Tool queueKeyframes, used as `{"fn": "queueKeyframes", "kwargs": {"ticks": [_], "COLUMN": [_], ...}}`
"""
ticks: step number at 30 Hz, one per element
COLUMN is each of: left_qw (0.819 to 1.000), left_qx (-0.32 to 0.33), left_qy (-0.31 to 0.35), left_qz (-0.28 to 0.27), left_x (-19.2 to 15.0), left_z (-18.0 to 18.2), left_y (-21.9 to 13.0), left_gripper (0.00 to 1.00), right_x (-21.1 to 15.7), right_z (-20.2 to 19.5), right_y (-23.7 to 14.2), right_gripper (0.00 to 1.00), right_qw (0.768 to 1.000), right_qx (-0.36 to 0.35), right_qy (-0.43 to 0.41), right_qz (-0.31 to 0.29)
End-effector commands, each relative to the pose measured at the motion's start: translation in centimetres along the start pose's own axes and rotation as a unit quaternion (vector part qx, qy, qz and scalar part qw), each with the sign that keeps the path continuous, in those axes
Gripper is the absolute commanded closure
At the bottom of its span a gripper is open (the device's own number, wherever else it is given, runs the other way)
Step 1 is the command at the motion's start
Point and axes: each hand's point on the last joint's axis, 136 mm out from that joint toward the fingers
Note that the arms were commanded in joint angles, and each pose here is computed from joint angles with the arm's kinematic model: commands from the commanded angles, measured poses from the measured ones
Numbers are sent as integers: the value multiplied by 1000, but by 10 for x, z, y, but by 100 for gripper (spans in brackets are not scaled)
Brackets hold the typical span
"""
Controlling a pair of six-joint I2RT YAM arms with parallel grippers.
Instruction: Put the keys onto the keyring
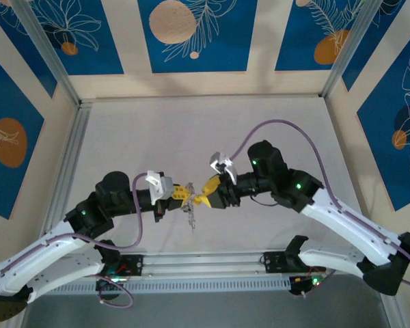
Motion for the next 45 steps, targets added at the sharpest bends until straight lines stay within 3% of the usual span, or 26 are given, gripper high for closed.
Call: {"fn": "queueKeyframes", "kwargs": {"ticks": [1, 6, 11, 14, 22, 32, 37, 45], "left_qw": [998, 998, 998, 998, 998, 998, 998, 997], "left_qx": [4, 2, 2, 0, -4, -1, -1, -4], "left_qy": [33, 33, 34, 35, 37, 37, 37, 36], "left_qz": [-49, -53, -58, -56, -57, -56, -58, -61], "left_x": [36, 40, 43, 44, 46, 47, 48, 50], "left_z": [3, 3, 3, 3, 1, 1, 0, 0], "left_y": [-8, -8, -10, -11, -14, -17, -18, -17], "left_gripper": [100, 100, 100, 100, 100, 100, 100, 100], "right_x": [0, 4, 2, 3, 16, -11, -4, 18], "right_z": [12, 16, 9, 8, 14, 35, 47, 33], "right_y": [-8, -8, 7, 15, 10, 12, -1, -4], "right_gripper": [63, 60, 60, 65, 71, 73, 73, 75], "right_qw": [998, 992, 965, 953, 942, 916, 903, 878], "right_qx": [8, -25, -116, -137, -152, -142, -146, -214], "right_qy": [-60, -109, -224, -260, -286, -370, -392, -415], "right_qz": [-31, -56, -70, -71, -93, -64, -93, -108]}}
Point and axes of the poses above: each hand's point on the last joint's axis, 136 mm out from that joint toward the fingers, its own y axis out along the fingers, its own z axis along the line the jaws close on, x = y × z, and after that the axes turned 15 degrees about y, right-handed
